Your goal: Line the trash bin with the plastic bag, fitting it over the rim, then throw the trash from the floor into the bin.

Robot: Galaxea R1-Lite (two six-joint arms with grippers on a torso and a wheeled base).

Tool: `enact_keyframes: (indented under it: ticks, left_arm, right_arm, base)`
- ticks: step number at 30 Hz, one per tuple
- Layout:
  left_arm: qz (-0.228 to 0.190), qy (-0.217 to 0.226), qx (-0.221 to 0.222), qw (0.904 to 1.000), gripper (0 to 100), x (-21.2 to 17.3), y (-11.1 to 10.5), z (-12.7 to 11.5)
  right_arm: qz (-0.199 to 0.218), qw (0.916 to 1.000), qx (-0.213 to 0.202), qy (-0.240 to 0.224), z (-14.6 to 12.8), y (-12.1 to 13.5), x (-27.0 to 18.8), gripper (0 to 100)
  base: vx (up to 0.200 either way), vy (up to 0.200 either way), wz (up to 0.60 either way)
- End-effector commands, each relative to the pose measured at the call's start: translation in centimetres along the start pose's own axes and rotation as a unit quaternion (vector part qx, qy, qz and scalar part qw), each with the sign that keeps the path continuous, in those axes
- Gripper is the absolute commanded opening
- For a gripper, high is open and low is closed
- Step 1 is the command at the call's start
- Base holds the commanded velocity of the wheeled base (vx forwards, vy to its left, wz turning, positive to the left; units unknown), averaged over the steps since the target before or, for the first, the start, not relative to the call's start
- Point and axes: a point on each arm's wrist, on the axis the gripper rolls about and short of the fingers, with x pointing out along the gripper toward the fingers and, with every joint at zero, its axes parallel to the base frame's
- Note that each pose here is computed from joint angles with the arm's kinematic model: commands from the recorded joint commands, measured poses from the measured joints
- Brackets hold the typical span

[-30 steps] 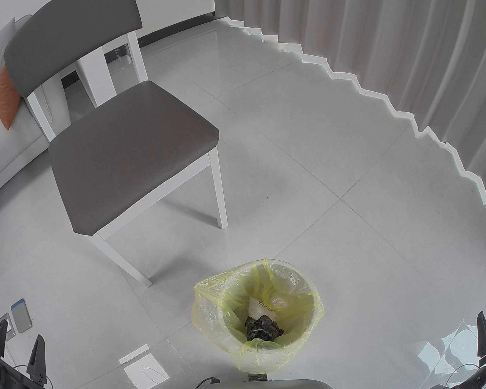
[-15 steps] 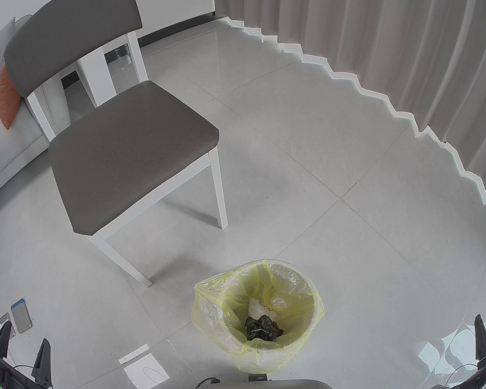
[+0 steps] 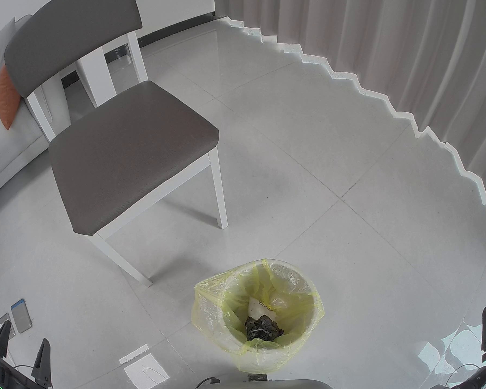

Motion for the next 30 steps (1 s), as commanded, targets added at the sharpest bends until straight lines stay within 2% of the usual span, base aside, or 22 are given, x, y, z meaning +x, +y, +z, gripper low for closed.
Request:
enact_keyframes:
  ticks: [1,2,6,8,13,21,24,30]
  left_arm:
    - [0.001,0.0,-0.001,1.0,100,0.01,0.01,-0.25]
    - [0.001,0.001,0.001,1.0,100,0.02,0.01,-0.29]
    - [0.002,0.0,0.001,1.0,100,0.02,0.01,-0.32]
    - [0.003,0.0,0.001,1.0,100,0.02,0.02,-0.32]
    - [0.004,0.0,0.002,1.0,100,0.01,0.01,-0.29]
    - [0.003,-0.001,0.001,1.0,100,0.01,0.01,-0.28]
    - [0.003,-0.001,0.001,1.0,100,0.01,0.01,-0.28]
    - [0.007,-0.001,-0.007,0.9999,100,0.02,0.03,-0.3]
  right_arm:
    - [-0.006,1.0,0.002,0.005,-0.54,0.0,0.02,100]
    - [0.0,1.0,0.005,0.006,-0.55,0.02,0.02,100]
    - [0.075,0.9971,0.011,0.006,-0.57,0.35,0.0,100]
    - [0.088,0.9959,0.02,0.009,-0.61,0.41,-0.02,100]
    - [0.08,0.9959,0.038,0.022,-0.58,0.36,-0.11,100]
    - [0.086,0.9958,0.032,0.009,-0.61,0.41,-0.04,100]
    - [0.068,0.9964,0.013,0.049,-1.32,0.35,-0.1,100]
    - [0.068,0.9966,0.013,0.045,-1.27,0.35,-0.06,100]
  base:
    - [0.0,0.0,0.0]
    - [0.0,0.0,0.0]
    - [0.0,0.0,0.0]
    - [0.0,0.0,0.0]
    - [0.0,0.0,0.0]
    - [0.0,0.0,0.0]
    - [0.0,0.0,0.0]
    - [0.0,0.0,0.0]
